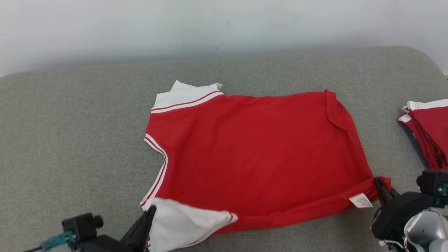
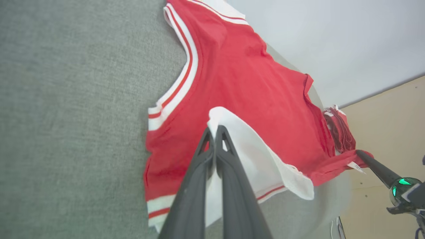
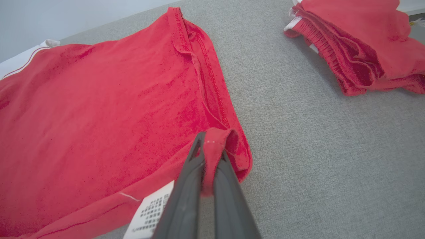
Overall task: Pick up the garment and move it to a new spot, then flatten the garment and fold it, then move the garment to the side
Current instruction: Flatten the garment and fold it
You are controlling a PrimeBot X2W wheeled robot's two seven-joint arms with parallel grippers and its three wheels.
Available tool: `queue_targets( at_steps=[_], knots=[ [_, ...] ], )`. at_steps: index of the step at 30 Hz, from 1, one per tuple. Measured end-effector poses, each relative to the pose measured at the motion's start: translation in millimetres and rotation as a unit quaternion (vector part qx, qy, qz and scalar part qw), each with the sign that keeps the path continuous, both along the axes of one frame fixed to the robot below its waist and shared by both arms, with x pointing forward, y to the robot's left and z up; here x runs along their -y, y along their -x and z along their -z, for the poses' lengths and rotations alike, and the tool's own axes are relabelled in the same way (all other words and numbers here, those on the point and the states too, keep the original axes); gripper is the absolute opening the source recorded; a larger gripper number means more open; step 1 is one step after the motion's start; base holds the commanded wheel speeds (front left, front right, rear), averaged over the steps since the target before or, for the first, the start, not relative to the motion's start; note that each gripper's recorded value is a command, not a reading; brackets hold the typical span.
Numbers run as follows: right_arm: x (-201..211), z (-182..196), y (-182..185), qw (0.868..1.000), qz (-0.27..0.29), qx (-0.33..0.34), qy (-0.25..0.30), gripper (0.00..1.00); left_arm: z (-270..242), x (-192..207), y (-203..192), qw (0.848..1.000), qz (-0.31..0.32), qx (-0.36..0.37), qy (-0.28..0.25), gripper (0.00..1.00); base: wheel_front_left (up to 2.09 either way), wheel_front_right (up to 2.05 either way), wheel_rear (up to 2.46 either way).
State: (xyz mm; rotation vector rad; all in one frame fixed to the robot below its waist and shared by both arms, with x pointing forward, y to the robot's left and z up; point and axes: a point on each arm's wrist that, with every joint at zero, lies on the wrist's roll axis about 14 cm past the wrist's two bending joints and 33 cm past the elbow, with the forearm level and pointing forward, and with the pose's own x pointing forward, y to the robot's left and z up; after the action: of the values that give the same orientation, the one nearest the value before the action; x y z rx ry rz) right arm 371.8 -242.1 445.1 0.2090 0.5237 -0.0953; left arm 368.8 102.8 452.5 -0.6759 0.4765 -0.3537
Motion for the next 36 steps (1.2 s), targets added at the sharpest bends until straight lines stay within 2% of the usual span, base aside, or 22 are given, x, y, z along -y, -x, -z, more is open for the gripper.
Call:
queue_targets(
  at_steps=[8, 17, 29, 30, 31, 32, 33, 34, 35, 36],
  knots=[
    [-7, 6, -24, 1.000, -0.002, 0.008, -0.015, 0.00, -15, 16, -43, 0.996, -0.014, 0.081, -0.019, 0.00, 0.00, 0.00, 0.00],
    [10, 3, -41, 0.999, 0.018, 0.045, 0.001, 0.00, -29, 25, -71, 0.991, -0.013, 0.131, -0.031, 0.00, 0.00, 0.00, 0.00],
    [15, 19, -46, 0.999, 0.032, 0.040, 0.003, 0.00, -18, 34, -103, 0.990, 0.009, 0.125, -0.070, 0.00, 0.00, 0.00, 0.00],
    [14, 20, -48, 0.999, 0.030, 0.040, 0.004, 0.15, -15, 34, -105, 0.989, 0.012, 0.125, -0.079, 0.00, 0.00, 0.00, 0.00],
    [13, 20, -50, 0.999, 0.028, 0.041, 0.005, 0.35, -14, 34, -108, 0.989, 0.011, 0.125, -0.082, 0.00, 0.00, 0.00, 0.00],
    [12, 19, -53, 0.999, 0.027, 0.044, 0.005, 1.00, -12, 35, -111, 0.989, 0.011, 0.123, -0.084, 0.00, 0.00, 0.00, 0.00],
    [12, 20, -54, 0.999, 0.026, 0.043, 0.007, 1.00, -9, 35, -113, 0.989, 0.011, 0.121, -0.087, 0.14, 0.00, 0.00, 0.00],
    [12, 20, -55, 0.999, 0.026, 0.044, 0.008, 1.00, -7, 35, -114, 0.989, 0.008, 0.122, -0.089, 0.44, 0.00, 0.00, 0.00],
    [12, 21, -55, 0.999, 0.026, 0.042, 0.008, 1.00, -7, 35, -115, 0.988, 0.007, 0.124, -0.093, 0.44, 0.00, 0.00, 0.00],
    [11, 22, -55, 0.999, 0.026, 0.041, 0.008, 1.00, -6, 35, -116, 0.987, 0.004, 0.126, -0.096, 1.00, 0.00, 0.00, 0.00]
  ],
)
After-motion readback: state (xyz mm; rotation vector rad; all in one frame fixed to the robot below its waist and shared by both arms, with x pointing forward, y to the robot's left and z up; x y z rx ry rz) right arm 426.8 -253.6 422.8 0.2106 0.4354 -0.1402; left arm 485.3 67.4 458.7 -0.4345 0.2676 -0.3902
